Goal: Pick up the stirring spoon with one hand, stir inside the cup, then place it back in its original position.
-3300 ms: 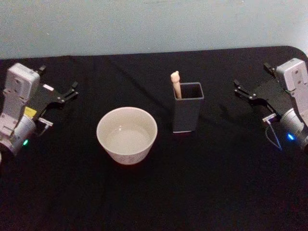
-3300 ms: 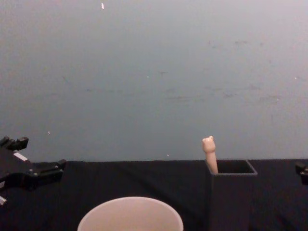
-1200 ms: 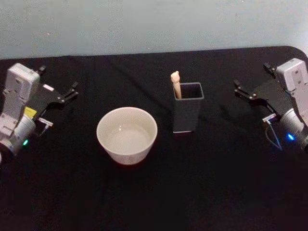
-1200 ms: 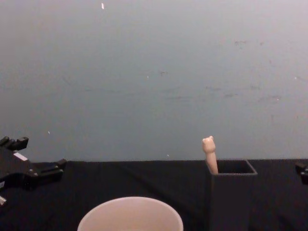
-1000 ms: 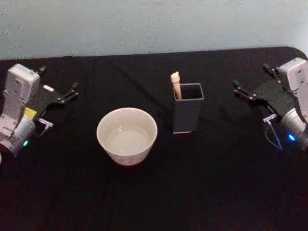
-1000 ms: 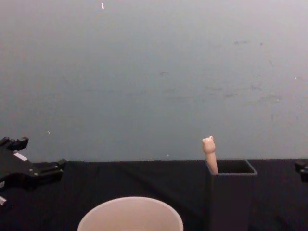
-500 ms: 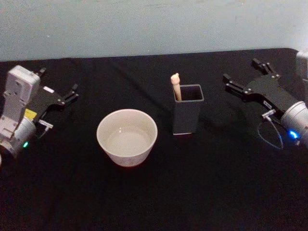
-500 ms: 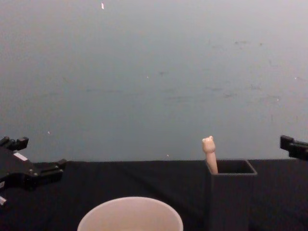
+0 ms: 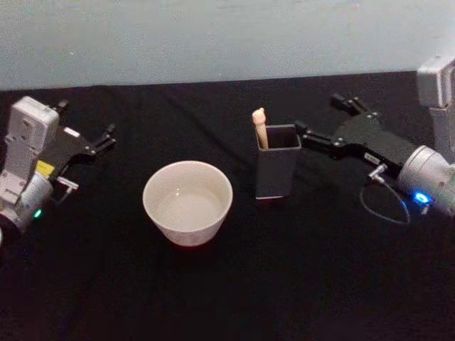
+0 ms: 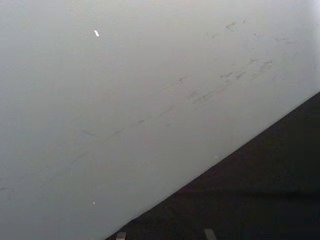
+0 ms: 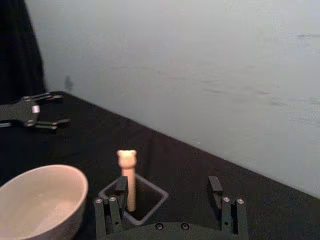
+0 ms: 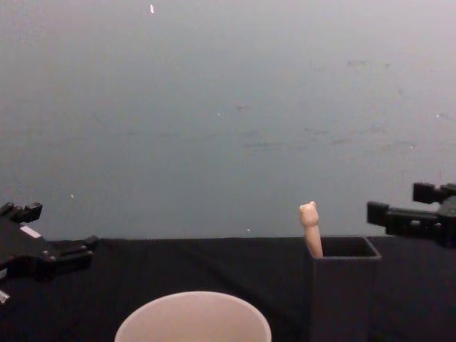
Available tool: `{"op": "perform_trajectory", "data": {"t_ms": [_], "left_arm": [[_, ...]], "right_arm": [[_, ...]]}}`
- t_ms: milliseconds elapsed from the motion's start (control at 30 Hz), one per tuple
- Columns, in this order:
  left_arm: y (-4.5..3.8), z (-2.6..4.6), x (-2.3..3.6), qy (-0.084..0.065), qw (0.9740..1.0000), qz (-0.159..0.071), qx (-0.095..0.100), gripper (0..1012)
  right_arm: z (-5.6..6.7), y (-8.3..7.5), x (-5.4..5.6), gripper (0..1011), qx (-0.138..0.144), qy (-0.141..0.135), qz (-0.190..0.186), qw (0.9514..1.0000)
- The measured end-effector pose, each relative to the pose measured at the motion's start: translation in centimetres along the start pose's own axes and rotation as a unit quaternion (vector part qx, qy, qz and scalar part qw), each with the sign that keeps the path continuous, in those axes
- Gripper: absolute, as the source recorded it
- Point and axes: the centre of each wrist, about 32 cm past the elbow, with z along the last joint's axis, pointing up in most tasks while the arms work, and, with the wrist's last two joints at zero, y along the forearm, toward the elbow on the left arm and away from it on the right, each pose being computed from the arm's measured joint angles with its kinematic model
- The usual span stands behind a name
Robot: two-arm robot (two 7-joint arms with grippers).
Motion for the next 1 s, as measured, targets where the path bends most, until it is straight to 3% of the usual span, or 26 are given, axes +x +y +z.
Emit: {"op": "perform_trajectory", "data": {"t_ms": [500, 1000], "left_arm": [[0.0, 0.0, 0.0, 0.0, 1.0, 0.0, 0.0, 1001], [0.0, 0.0, 0.0, 0.0, 1.0, 0.0, 0.0, 1001]], "right_arm": [[1.2, 2.5, -0.3, 1002, -0.05, -0.007, 0.087, 0.995], [1.7, 5.8, -0.3, 1002, -0.07, -0.022, 0.073, 0.9946]]}}
